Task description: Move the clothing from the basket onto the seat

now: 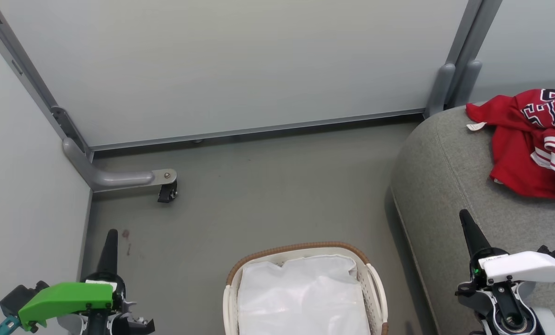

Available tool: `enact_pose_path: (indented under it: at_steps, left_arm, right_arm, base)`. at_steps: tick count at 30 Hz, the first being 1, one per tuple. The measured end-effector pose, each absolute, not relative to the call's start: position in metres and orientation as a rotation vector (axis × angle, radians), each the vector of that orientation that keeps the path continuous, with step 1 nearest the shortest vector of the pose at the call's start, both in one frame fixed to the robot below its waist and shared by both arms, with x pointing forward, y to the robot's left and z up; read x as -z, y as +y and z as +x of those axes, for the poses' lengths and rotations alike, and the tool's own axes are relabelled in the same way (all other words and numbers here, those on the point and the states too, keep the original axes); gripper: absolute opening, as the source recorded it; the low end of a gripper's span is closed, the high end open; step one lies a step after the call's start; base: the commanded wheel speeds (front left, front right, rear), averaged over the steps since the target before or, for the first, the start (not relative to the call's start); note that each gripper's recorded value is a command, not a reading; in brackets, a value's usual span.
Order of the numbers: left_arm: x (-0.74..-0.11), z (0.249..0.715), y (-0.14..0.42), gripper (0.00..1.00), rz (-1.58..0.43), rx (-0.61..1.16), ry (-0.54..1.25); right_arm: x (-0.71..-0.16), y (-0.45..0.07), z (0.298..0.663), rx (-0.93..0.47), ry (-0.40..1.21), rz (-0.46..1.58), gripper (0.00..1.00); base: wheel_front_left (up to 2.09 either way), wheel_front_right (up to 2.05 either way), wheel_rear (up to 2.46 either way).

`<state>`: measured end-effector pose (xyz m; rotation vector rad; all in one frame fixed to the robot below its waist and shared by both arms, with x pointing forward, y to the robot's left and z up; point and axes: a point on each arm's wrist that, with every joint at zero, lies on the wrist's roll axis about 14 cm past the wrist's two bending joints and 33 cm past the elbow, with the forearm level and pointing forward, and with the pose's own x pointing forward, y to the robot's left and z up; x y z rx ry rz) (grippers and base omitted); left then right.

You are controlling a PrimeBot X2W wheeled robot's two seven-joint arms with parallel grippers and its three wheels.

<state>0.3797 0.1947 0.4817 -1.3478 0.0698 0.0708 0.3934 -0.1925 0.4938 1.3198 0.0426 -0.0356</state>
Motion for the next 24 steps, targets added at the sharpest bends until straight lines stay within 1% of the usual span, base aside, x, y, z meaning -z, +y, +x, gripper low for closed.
enact_pose_path:
  at_steps: [24]
  left_arm:
    - [-0.497, 0.386, 0.198, 0.00, -1.510, -0.031, 0.028]
  right_arm:
    - [-0.503, -0.197, 0.391, 0.012, 0.016, 1.500, 0.00]
  base:
    - [0.00, 0.00, 0.00]
